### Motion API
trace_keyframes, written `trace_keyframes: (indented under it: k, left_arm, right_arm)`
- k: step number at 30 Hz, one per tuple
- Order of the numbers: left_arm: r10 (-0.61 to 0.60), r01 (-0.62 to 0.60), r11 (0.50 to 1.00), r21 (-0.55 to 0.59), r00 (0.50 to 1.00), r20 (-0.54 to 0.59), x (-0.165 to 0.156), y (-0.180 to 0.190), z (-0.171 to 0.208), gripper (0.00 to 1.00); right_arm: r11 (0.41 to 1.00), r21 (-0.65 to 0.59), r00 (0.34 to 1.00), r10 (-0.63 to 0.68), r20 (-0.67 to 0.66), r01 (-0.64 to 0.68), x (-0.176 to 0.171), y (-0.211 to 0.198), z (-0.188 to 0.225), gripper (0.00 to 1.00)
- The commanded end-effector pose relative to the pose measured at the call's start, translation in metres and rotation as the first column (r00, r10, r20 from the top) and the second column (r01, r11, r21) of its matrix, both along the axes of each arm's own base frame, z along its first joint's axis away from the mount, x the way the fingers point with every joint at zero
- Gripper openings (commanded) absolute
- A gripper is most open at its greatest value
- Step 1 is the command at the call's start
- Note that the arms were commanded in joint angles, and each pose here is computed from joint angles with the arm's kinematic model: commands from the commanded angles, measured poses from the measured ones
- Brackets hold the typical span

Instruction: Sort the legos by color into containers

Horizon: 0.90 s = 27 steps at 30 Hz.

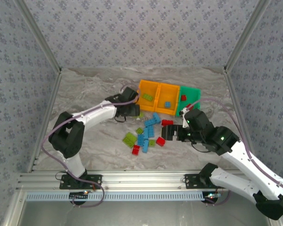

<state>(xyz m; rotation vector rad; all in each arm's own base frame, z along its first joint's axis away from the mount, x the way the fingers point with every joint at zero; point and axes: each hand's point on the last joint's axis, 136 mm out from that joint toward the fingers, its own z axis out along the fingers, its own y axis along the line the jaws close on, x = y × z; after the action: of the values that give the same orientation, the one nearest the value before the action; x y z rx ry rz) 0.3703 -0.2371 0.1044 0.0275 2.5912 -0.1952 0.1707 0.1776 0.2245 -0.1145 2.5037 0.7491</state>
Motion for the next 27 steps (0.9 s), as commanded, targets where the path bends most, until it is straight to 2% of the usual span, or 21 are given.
trace_keyframes:
  k: [1, 5, 8, 12, 17, 25, 27]
  left_arm:
    - [0.03, -0.029, 1.0, -0.009, 0.998, 0.047, 0.041, 0.016, 0.024, 0.82]
    - [0.039, -0.038, 0.999, -0.023, 0.998, 0.048, 0.076, 0.022, 0.021, 0.8]
    - [0.059, -0.058, 0.998, -0.038, 0.998, 0.002, 0.097, 0.031, 0.01, 0.8]
    - [0.06, -0.062, 0.998, -0.03, 0.997, -0.056, 0.121, 0.041, -0.008, 0.86]
    - [-0.071, 0.067, 0.997, -0.035, 0.991, -0.116, 0.124, 0.03, -0.031, 0.99]
    - [-0.16, 0.158, 0.987, -0.024, 0.977, -0.14, 0.134, 0.02, -0.053, 0.99]
    - [-0.161, 0.163, 0.987, -0.007, 0.969, -0.185, 0.129, 0.023, -0.065, 0.98]
  right_arm:
    - [0.999, 0.001, 0.998, -0.051, 0.031, 0.051, 0.001, -0.01, 0.013, 1.0]
    - [0.997, -0.002, 0.997, -0.076, 0.019, 0.076, -0.004, -0.017, 0.011, 1.0]
    - [0.996, 0.003, 0.996, -0.094, 0.014, 0.094, -0.007, -0.022, 0.01, 1.0]
    - [0.994, 0.018, 0.994, -0.107, 0.016, 0.107, -0.007, -0.023, 0.01, 1.0]
    - [0.994, 0.009, 0.994, -0.109, 0.007, 0.109, -0.009, -0.024, 0.009, 1.0]
    - [0.994, -0.009, 0.994, -0.113, -0.002, 0.113, -0.01, -0.026, 0.006, 1.0]
    - [0.993, -0.011, 0.993, -0.118, -0.002, 0.118, -0.01, -0.027, 0.005, 1.0]
